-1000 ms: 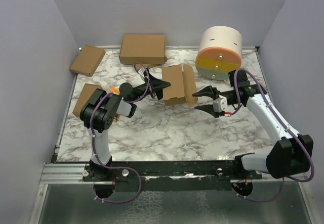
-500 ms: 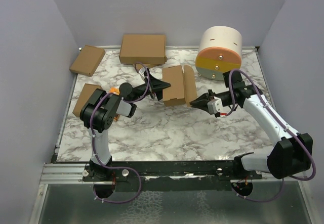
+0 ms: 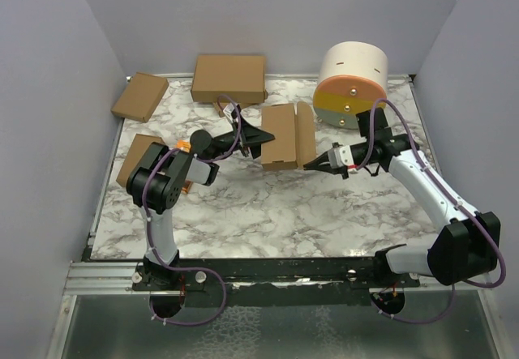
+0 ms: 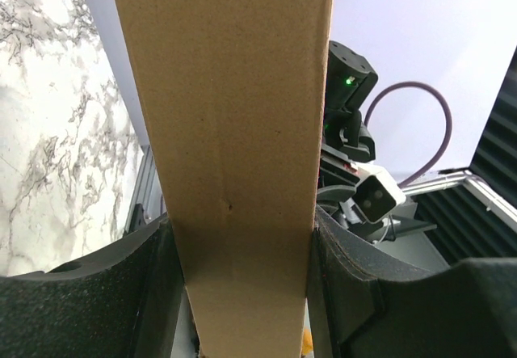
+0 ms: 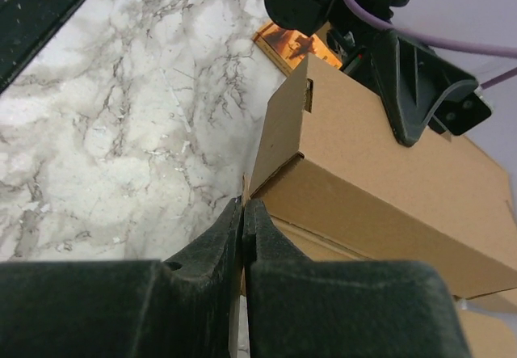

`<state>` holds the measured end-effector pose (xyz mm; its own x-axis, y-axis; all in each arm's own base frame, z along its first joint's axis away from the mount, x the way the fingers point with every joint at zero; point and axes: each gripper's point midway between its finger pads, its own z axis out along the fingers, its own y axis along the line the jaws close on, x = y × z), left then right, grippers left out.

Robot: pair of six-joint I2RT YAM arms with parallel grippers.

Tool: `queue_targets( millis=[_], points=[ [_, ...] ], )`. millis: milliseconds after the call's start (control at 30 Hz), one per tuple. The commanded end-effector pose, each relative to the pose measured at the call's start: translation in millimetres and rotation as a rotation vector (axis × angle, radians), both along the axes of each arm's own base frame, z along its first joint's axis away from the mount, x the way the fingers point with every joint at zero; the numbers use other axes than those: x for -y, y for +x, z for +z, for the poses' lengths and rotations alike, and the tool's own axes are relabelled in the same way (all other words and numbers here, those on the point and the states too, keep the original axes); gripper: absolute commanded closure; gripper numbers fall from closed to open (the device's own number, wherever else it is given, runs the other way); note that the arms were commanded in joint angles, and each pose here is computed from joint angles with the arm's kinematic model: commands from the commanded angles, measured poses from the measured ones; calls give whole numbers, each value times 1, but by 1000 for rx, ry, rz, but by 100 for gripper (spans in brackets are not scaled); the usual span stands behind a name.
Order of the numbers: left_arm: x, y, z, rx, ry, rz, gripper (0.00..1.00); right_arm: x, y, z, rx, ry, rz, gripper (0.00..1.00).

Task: Fold the paper box

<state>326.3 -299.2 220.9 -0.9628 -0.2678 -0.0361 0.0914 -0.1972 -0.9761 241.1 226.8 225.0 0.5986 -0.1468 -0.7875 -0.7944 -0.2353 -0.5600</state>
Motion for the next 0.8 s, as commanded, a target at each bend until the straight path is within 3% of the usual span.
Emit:
queue_targets(
  millis=[0, 767],
  points=[
    [-8, -31, 51, 373, -78, -27, 59, -3, 7, 17, -66, 12, -44, 98],
    [-6, -30, 46, 437, -51, 7, 60, -10, 23, 20, -162, -61, -183, 99]
  ],
)
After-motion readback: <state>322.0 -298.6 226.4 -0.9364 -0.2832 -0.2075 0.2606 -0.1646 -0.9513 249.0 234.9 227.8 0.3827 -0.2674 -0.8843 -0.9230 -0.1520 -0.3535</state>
